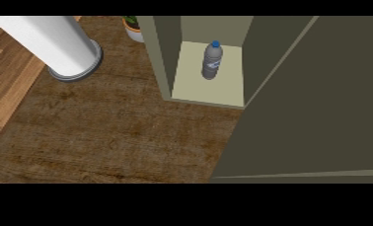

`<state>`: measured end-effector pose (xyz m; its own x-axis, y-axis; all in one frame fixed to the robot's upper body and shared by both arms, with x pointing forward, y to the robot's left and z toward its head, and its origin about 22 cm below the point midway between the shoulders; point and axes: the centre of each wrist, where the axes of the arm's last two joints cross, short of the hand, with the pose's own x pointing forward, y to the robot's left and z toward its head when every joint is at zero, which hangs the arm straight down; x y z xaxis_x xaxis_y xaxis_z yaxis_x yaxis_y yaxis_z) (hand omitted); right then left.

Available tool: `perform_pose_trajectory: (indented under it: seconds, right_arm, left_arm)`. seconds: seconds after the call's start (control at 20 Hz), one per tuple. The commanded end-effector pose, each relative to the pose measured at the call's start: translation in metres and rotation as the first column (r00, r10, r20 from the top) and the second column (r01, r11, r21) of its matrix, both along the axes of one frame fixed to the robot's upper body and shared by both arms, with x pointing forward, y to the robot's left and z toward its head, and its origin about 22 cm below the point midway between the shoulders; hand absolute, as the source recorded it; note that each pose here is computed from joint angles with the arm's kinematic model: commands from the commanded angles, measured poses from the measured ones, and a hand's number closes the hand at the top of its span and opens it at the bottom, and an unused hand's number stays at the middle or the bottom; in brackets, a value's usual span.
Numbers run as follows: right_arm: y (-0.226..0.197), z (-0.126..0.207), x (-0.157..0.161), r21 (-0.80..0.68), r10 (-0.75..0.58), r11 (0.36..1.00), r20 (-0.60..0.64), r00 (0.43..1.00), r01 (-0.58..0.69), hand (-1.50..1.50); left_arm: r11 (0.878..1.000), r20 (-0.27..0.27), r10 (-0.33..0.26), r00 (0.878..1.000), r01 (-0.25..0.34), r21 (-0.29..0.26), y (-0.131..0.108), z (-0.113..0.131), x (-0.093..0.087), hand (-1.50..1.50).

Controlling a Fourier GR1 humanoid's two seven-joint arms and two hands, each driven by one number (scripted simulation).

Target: Pick up the bottled water, place it into the cabinet and close the cabinet

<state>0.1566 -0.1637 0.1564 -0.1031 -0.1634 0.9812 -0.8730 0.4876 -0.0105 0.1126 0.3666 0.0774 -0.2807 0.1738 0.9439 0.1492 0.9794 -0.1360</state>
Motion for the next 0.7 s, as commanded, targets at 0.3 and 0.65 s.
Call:
perform_pose_trajectory:
  seconds: [0.3,0.65]
  right_arm:
    - [0.076,0.024,0.025,-0.059,0.136,0.988,-0.082,0.987,-0.141,1.50]
    - [0.135,0.063,0.053,-0.110,0.308,0.942,-0.095,0.946,-0.318,1.50]
  left_arm:
    - [0.999,0.008,-0.044,0.999,0.044,-0.008,0.018,0.007,-0.005,-1.50]
    - [1.000,0.031,-0.017,0.999,0.017,-0.018,0.041,0.013,-0.015,-1.50]
